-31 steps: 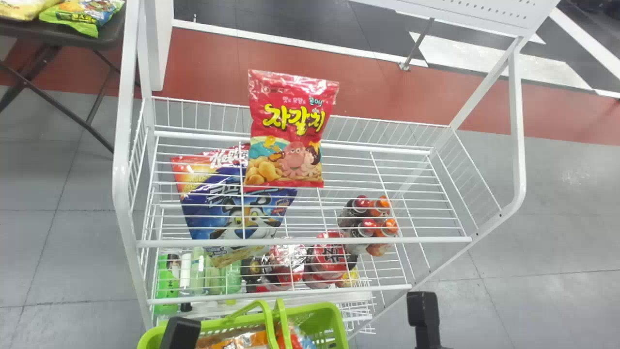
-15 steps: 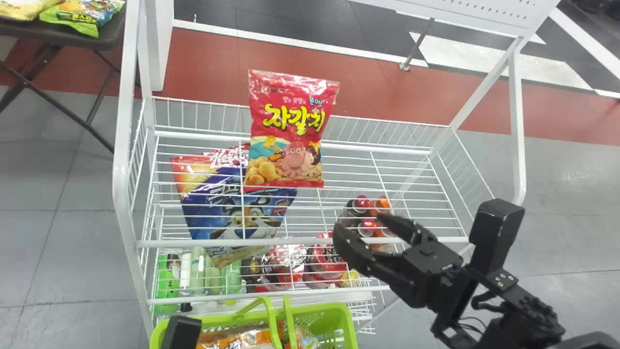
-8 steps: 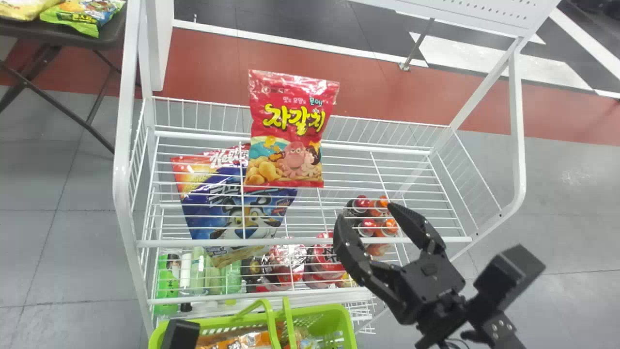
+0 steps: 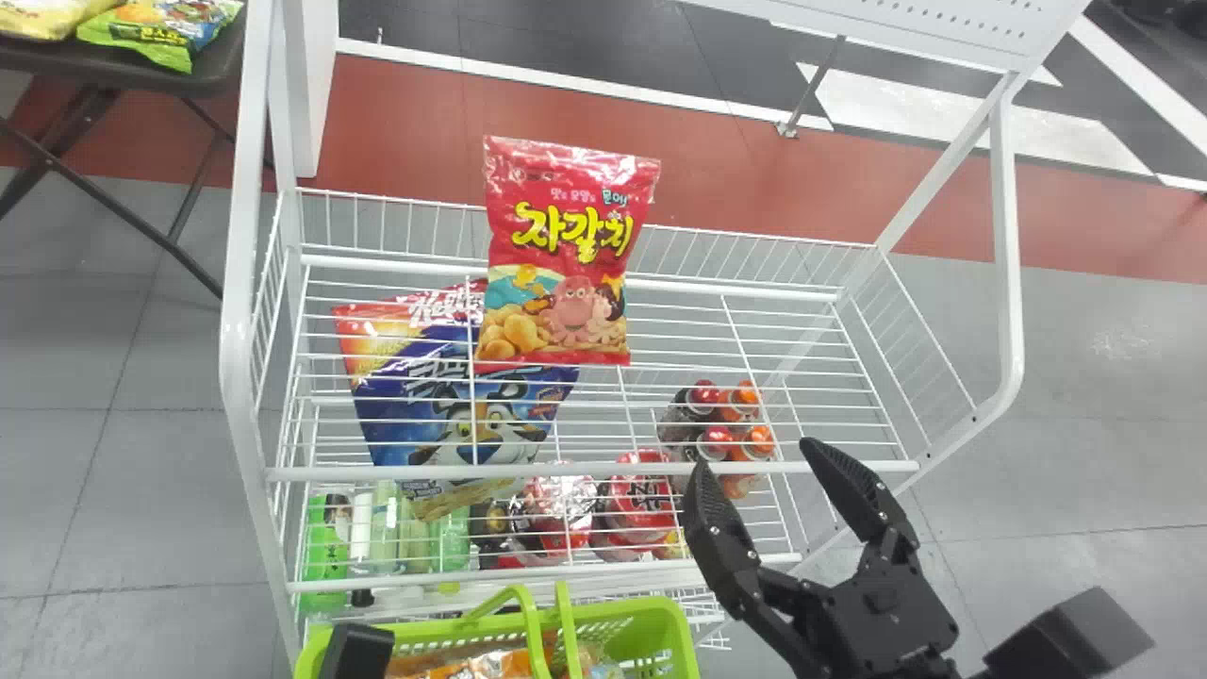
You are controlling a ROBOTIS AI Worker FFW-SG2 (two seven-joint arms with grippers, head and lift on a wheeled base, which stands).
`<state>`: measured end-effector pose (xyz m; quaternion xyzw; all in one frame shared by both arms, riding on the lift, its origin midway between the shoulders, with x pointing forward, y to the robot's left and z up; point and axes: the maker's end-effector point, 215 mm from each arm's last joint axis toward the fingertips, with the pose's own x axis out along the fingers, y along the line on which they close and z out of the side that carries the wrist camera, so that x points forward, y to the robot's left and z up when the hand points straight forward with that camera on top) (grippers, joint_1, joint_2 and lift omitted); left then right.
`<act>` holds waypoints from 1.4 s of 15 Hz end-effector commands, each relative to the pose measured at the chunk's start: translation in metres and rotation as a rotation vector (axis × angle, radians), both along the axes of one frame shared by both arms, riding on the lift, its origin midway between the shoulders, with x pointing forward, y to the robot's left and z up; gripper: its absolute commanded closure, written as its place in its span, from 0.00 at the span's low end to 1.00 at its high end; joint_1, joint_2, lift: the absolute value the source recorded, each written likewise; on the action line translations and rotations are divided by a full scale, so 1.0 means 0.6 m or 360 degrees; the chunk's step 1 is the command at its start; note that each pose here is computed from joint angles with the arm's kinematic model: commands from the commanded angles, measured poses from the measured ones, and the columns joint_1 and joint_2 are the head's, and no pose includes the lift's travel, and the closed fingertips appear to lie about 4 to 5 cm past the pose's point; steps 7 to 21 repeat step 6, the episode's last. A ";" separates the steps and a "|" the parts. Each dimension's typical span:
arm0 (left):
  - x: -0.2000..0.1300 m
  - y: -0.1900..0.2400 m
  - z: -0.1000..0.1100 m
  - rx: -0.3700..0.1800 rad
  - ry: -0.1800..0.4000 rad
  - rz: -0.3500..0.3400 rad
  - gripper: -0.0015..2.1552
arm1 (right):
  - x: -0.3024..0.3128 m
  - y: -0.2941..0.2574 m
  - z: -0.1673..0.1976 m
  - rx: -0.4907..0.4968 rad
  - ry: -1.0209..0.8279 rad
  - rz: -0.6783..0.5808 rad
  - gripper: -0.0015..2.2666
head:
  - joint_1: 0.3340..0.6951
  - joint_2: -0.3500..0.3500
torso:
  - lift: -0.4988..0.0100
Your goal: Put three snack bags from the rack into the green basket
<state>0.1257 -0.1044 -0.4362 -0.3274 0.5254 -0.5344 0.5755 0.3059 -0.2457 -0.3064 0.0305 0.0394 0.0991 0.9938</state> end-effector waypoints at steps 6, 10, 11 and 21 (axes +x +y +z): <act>-0.004 -0.003 0.001 -0.0002 0.0007 -0.0005 0.62 | 0.004 -0.006 -0.018 0.0012 0.0049 -0.0019 0.03 | 1.00 0.00 | 0.98; -0.004 -0.003 0.001 -0.0002 0.0007 -0.0005 0.62 | 0.004 -0.006 -0.018 0.0012 0.0049 -0.0019 0.03 | 1.00 0.00 | 0.98; -0.004 -0.003 0.001 -0.0002 0.0007 -0.0005 0.62 | 0.004 -0.006 -0.018 0.0012 0.0049 -0.0019 0.03 | 1.00 0.00 | 0.98; -0.004 -0.003 0.001 -0.0002 0.0007 -0.0005 0.62 | 0.004 -0.006 -0.018 0.0012 0.0049 -0.0019 0.03 | 1.00 0.00 | 0.98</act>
